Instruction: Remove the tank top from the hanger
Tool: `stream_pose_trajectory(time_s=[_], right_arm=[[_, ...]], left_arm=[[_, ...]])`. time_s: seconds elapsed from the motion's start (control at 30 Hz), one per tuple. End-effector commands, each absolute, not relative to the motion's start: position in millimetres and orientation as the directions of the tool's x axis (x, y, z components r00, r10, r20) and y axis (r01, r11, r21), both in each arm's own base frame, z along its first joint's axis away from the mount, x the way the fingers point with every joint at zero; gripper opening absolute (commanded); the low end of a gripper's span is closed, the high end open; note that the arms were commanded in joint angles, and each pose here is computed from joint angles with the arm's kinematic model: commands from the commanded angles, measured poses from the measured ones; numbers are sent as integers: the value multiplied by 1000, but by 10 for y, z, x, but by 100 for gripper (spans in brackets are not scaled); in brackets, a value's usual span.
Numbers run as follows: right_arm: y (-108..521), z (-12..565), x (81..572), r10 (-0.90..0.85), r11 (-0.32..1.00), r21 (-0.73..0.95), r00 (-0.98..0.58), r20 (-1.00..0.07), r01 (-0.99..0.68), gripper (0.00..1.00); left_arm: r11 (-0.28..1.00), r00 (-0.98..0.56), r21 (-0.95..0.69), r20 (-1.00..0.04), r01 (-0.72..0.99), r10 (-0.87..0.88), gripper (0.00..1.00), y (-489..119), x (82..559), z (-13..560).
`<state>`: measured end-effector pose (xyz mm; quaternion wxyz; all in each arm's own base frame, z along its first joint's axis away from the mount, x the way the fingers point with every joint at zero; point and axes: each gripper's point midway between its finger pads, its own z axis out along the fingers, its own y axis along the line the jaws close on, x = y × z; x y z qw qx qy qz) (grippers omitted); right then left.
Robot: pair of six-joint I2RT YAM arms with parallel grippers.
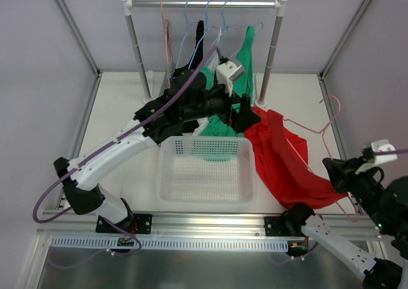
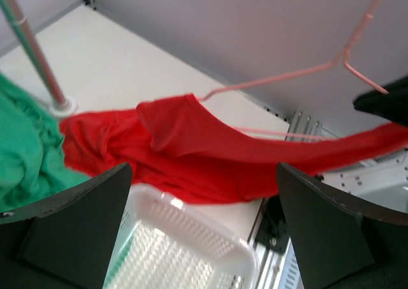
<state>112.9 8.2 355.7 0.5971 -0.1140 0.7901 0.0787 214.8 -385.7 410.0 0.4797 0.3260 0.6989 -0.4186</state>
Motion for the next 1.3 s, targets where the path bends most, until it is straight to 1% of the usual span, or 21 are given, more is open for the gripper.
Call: stream_pose_trajectory(time_s=[0.0,0.13,0.23,0.4,0.43,0.5,0.6,0.7,0.8,0.83,0.9,0.93,0.97,1.03,1.07,1.17,1.2,1.27], right_arm=[[234,3952,953,114,906,150,-112,-987,-395,0],[159,3971,833,153,894,165,-62,-986,-416,0],[53,4011,770,192,896,177,-4,-981,-408,0],[-114,4136,653,247,896,192,90,-965,-400,0],[-139,4152,641,247,899,188,103,-964,-397,0],[-193,4204,610,258,901,192,126,-958,-390,0],[-202,4215,647,233,911,171,127,-964,-375,0],[-146,4237,676,212,910,151,121,-970,-385,0],[-102,4276,685,208,905,144,121,-971,-402,0],[-111,4291,681,209,905,143,127,-970,-400,0],[-136,4338,669,214,907,142,144,-966,-396,0],[-153,4354,658,217,908,142,151,-964,-395,0],[-160,4382,648,222,906,144,160,-962,-397,0],[-146,4394,652,216,906,136,161,-963,-400,0],[-139,4401,655,213,906,132,162,-964,-403,0],[-137,4403,676,202,910,124,161,-966,-397,0],[-146,4386,688,195,914,120,160,-968,-389,0],[-177,4348,702,188,922,119,156,-970,-369,0]], left_arm=[[384,-186,-194,-981,903,-59,99,-4295,2222,4546],[355,-182,-189,-982,916,-54,99,-4771,2265,4503],[358,-159,-171,-985,918,-60,99,-4992,2241,4515],[409,-116,-136,-991,902,-72,99,-5159,2272,4535],[450,-109,-130,-991,883,-73,99,-5164,2338,4519],[481,-108,-127,-992,867,-67,96,-5168,2394,4466],[533,-123,-136,-991,835,-60,94,-5147,2490,4356],[529,-128,-138,-990,838,-56,93,-5217,2508,4285],[493,-129,-144,-990,858,-63,89,-5321,2477,4293],[491,-134,-148,-989,858,-64,85,-5357,2487,4276],[500,-135,-151,-988,853,-69,81,-5361,2515,4274],[501,-139,-154,-988,852,-66,77,-5378,2514,4248],[502,-139,-154,-988,851,-66,69,-5379,2524,4242],[502,-144,-158,-987,850,-66,65,-5398,2531,4215],[506,-145,-157,-987,848,-64,52,-5395,2538,4204],[523,-147,-161,-987,837,-69,29,-5376,2566,4206],[526,-149,-163,-986,835,-68,15,-5367,2567,4202],[538,-146,-163,-986,827,-75,2,-5327,2579,4234]])
